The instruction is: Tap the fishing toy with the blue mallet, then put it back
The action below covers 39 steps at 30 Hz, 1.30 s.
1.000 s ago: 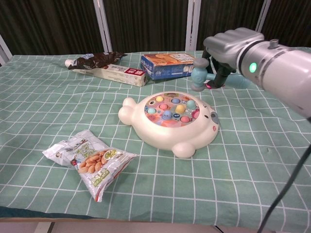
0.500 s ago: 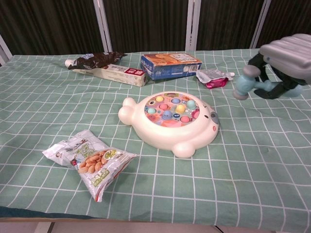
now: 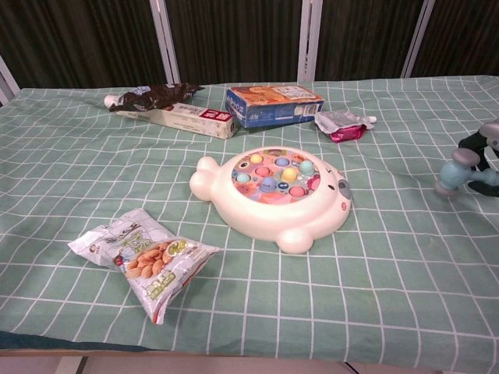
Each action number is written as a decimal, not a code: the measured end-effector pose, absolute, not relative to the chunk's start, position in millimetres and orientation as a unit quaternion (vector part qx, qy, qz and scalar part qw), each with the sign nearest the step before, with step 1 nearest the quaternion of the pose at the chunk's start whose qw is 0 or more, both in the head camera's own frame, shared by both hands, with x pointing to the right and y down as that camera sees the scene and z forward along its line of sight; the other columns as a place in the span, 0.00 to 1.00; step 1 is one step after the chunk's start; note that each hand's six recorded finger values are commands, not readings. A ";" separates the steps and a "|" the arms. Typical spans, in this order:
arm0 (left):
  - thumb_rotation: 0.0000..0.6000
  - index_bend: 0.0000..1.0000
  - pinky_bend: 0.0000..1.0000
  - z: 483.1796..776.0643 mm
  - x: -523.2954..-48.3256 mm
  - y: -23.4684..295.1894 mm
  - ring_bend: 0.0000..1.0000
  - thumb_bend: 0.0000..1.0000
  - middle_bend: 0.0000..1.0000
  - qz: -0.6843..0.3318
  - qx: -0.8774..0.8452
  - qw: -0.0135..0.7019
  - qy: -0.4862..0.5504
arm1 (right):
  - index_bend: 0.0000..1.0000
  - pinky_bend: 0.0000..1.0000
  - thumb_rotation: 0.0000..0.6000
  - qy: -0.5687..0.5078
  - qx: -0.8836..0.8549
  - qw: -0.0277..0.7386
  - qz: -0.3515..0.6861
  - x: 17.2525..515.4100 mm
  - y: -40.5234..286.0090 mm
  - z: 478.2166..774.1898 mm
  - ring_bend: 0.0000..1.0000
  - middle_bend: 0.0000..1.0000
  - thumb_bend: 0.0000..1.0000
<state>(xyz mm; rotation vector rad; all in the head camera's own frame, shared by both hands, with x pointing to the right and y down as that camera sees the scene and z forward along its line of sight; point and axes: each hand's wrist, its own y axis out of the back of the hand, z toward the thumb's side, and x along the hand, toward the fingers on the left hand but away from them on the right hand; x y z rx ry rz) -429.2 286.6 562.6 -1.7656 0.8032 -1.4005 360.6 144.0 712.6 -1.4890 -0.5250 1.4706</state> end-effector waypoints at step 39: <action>1.00 0.00 0.11 561.4 -428.4 287.8 0.00 0.39 0.00 -0.543 -0.690 0.365 0.311 | 0.58 0.70 1.00 -0.170 -0.586 0.478 0.632 383.4 162.0 730.3 0.51 0.53 0.68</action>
